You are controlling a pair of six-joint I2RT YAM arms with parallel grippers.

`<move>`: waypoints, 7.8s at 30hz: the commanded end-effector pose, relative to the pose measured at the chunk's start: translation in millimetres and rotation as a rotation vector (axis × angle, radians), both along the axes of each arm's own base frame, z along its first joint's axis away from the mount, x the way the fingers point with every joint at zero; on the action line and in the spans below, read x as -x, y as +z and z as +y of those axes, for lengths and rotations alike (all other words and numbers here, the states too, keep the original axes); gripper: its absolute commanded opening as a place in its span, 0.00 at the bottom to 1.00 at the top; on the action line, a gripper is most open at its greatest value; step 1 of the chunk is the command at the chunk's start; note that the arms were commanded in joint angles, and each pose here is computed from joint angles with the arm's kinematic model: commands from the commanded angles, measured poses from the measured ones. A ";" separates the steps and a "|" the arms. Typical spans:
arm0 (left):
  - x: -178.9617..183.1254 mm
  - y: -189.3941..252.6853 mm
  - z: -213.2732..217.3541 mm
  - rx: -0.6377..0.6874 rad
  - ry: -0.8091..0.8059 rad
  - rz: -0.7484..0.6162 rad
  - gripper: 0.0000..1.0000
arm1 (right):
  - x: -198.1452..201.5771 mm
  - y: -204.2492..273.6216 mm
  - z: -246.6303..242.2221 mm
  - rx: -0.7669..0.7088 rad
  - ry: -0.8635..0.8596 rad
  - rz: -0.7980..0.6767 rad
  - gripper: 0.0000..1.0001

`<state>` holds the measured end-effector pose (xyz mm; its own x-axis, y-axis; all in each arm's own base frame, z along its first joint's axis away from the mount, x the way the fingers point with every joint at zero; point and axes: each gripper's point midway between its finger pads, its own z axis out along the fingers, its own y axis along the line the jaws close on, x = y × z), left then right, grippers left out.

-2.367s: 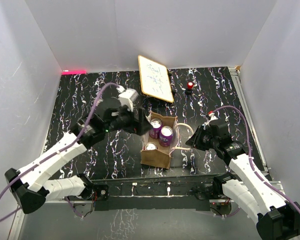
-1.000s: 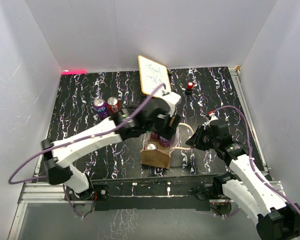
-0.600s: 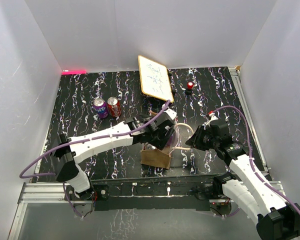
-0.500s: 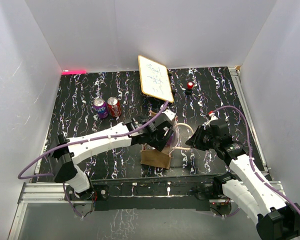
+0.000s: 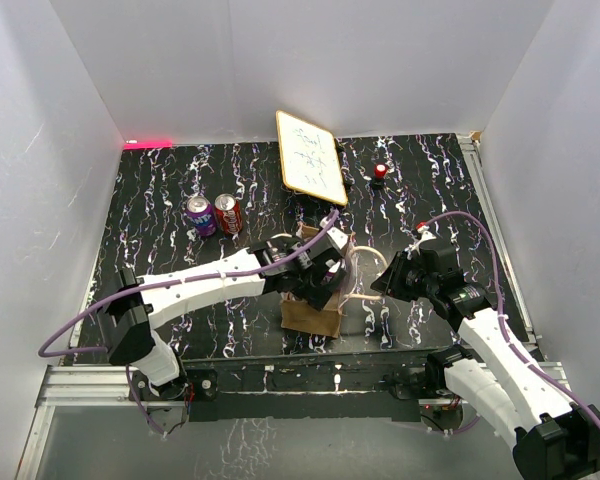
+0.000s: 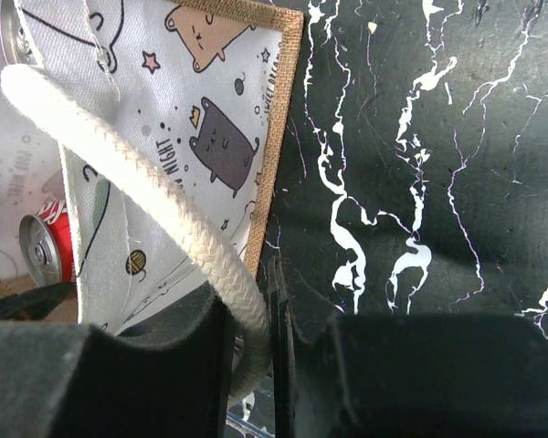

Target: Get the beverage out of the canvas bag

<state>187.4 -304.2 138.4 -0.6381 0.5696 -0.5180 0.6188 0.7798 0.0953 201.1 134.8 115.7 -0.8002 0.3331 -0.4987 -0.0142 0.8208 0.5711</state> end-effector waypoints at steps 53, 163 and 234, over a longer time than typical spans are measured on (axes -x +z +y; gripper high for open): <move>-7.7 24.0 -13.6 -0.006 -0.059 -0.028 0.03 | -8.5 8.9 2.5 -0.015 0.005 -0.064 0.22; -253.1 1.2 361.0 0.163 1.176 -0.351 0.00 | -9.4 2.8 2.4 -0.005 0.003 -0.038 0.23; -43.6 168.7 7.1 0.909 0.153 -0.145 0.91 | -9.0 6.3 3.4 -0.013 0.010 -0.057 0.23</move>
